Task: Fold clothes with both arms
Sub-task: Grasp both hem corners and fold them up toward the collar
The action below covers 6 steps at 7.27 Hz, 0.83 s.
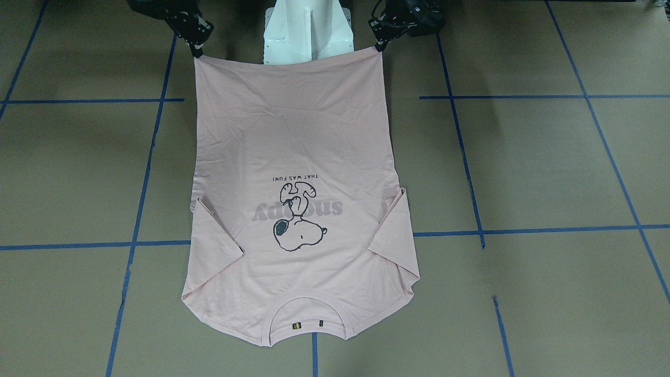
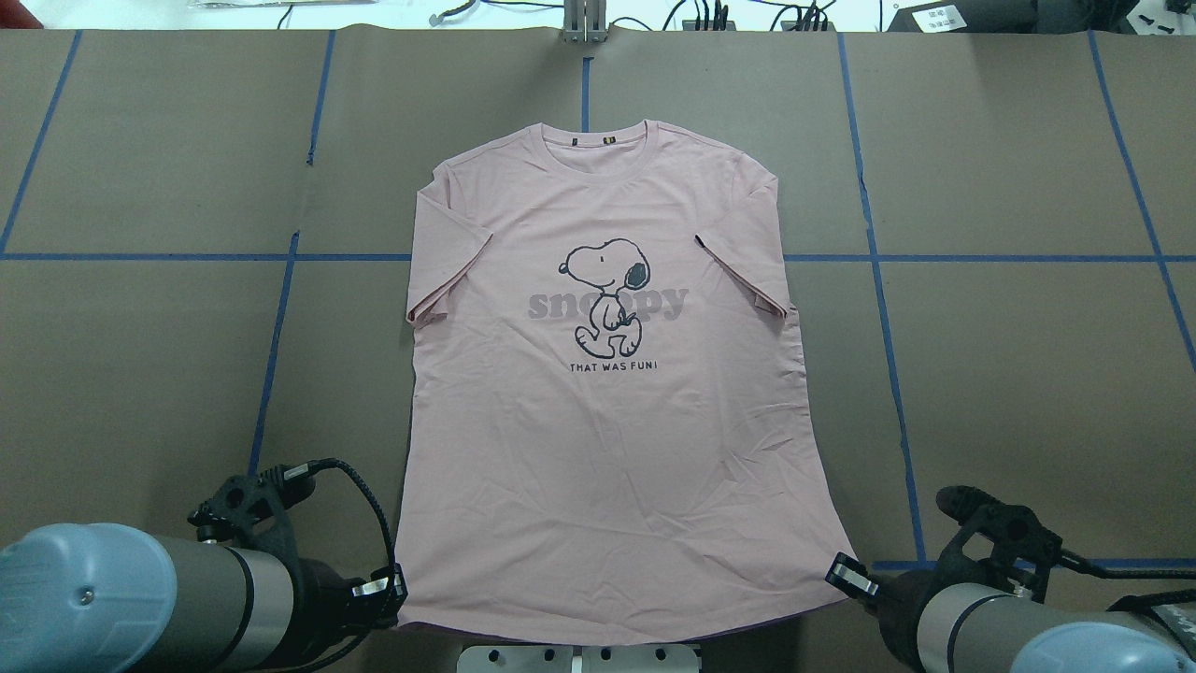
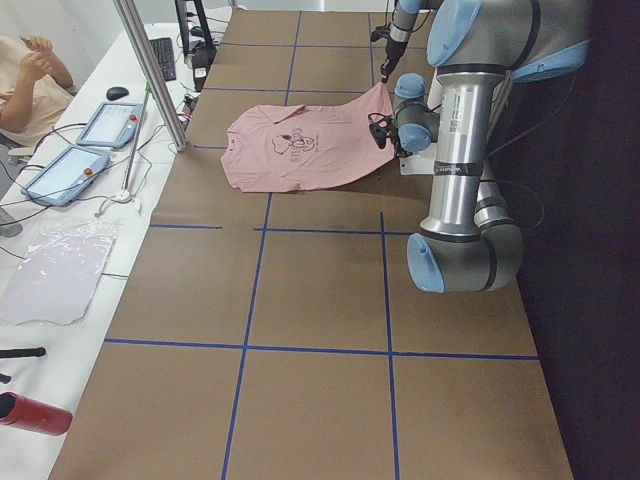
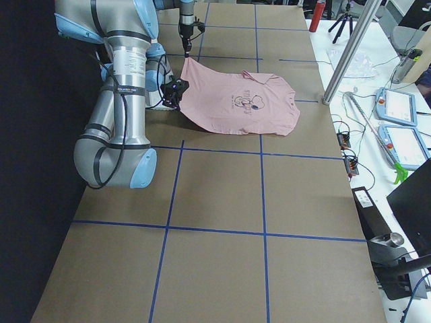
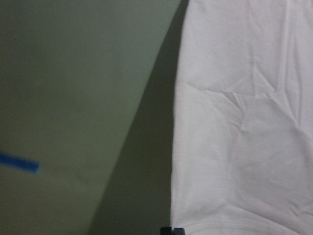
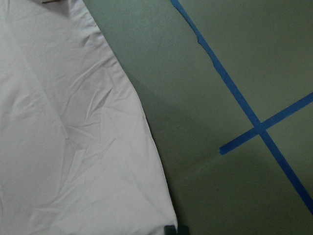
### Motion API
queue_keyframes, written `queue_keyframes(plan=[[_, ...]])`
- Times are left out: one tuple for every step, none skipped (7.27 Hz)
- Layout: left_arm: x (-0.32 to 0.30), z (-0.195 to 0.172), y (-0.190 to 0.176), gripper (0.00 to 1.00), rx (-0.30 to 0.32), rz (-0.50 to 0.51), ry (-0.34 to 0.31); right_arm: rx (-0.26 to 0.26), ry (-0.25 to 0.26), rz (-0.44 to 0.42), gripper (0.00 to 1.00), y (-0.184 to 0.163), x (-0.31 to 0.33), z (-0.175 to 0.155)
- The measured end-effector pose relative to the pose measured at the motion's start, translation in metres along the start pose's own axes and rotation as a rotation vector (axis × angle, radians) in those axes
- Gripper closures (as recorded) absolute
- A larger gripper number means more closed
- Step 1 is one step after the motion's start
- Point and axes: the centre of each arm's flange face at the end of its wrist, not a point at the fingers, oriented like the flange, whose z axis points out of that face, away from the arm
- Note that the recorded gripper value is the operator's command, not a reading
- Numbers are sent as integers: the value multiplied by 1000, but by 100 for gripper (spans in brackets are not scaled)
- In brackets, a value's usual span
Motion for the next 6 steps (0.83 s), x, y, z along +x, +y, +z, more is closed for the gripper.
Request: queue_keyframes(plan=[[3, -8, -1, 100, 4, -11, 12, 8, -15, 15, 100, -8, -5, -5], [9, -18, -8, 100, 18, -22, 35, 24, -40, 40, 100, -21, -13, -12], [18, -25, -15, 100, 32, -32, 59, 38, -61, 43, 100, -31, -22, -17], [29, -33, -28, 100, 59, -37, 88, 55, -78, 22, 100, -45, -36, -18], [38, -40, -55, 100, 115, -8, 107, 73, -91, 12, 100, -72, -63, -13], [51, -45, -100, 100, 207, 58, 109, 79, -95, 15, 100, -110, -100, -5]])
